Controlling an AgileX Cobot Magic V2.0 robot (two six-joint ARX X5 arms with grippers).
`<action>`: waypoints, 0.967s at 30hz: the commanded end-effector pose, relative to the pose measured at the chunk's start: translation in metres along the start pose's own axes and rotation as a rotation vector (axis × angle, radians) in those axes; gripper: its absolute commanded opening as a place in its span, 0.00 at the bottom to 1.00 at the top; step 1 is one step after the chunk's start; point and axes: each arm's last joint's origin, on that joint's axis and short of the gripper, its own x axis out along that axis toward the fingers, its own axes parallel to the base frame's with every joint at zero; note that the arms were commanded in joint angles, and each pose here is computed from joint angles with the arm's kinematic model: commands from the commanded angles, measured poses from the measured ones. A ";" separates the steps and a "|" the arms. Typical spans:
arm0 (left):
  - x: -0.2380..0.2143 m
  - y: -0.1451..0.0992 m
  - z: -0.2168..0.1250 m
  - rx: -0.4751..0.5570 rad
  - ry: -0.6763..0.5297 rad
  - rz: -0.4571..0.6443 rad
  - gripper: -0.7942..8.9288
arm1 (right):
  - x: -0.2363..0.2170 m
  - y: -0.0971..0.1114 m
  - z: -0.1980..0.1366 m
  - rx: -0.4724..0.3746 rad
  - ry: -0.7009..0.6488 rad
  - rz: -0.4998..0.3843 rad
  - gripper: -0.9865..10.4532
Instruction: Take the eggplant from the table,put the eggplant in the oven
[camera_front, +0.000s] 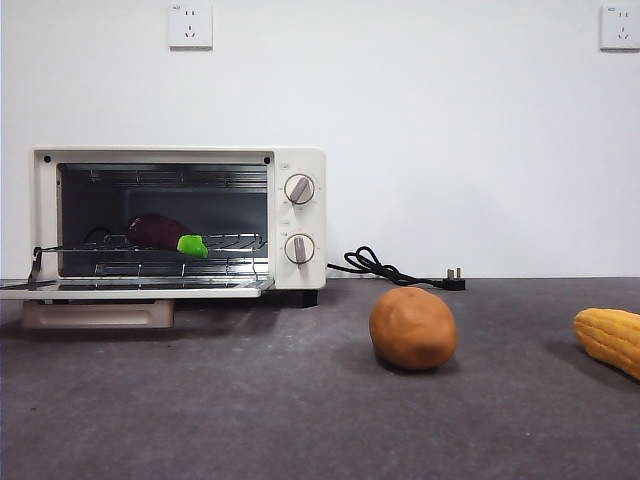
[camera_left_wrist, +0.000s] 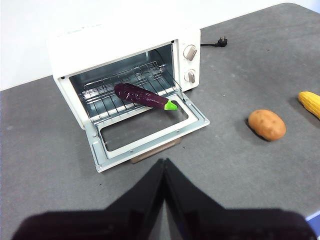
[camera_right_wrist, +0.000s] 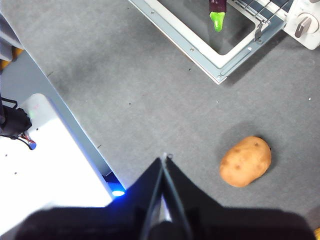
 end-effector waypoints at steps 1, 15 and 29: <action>0.004 0.000 0.001 0.012 0.012 -0.002 0.08 | -0.003 0.002 -0.003 -0.012 0.012 0.009 0.08; 0.050 0.006 0.004 0.022 0.074 0.122 0.07 | -0.056 0.022 -0.025 -0.059 -0.122 0.000 0.08; 0.149 0.020 -0.029 -0.119 0.204 0.096 0.07 | -0.135 0.048 -0.088 -0.082 -0.333 -0.032 0.08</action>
